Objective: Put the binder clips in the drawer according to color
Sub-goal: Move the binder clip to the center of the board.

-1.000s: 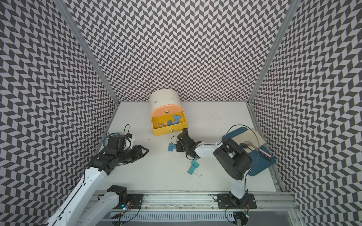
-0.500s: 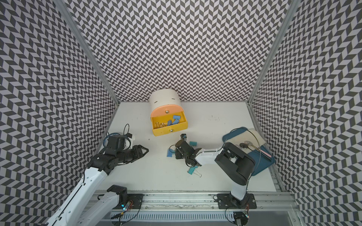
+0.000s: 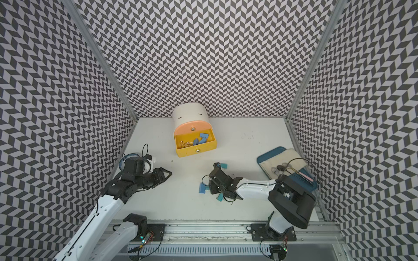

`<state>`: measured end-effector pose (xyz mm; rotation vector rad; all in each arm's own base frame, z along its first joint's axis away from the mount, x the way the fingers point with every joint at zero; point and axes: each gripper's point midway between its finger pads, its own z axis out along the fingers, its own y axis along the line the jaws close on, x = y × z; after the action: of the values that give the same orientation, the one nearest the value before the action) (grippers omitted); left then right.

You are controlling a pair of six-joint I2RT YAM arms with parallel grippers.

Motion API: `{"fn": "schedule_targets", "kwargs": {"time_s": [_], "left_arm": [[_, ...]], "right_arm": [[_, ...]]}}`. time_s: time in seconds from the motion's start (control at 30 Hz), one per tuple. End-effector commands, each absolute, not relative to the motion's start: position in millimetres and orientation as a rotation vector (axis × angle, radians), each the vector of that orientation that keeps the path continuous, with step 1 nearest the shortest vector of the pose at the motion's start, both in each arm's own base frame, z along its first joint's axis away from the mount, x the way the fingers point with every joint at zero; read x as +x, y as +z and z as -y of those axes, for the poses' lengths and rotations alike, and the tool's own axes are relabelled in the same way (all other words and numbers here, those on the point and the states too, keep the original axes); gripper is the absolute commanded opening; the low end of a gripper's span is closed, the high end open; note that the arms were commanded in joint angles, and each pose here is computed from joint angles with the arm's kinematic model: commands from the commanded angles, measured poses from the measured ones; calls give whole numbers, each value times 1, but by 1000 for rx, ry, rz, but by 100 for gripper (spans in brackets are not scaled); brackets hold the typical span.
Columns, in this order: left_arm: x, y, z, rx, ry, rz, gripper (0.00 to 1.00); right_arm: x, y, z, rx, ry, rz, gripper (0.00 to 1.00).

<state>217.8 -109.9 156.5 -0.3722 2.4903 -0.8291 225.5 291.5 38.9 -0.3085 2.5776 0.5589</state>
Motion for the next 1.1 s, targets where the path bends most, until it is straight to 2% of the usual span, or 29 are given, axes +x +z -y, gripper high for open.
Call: {"fn": "schedule_targets", "kwargs": {"time_s": [0.0, 0.2, 0.4, 0.73, 0.93, 1.07], "left_arm": [[219, 163, 112, -364, -859, -2450, 54], [216, 165, 112, -371, -871, -2428, 55], [212, 165, 111, -370, -878, -2418, 55], [209, 163, 112, -357, -879, -2424, 55], [208, 164, 112, -346, -882, -2423, 55], [207, 166, 112, -342, -877, -2420, 55]], "right_arm": [[236, 70, -310, -332, 592, -2539, 47], [242, 56, -320, -316, 502, -2654, 49], [233, 29, -311, -292, 418, -2754, 45], [231, 12, -303, -257, 368, -2790, 44], [234, -1, -305, -271, 326, -2806, 31], [237, 9, -307, -264, 342, -2782, 24]]}}
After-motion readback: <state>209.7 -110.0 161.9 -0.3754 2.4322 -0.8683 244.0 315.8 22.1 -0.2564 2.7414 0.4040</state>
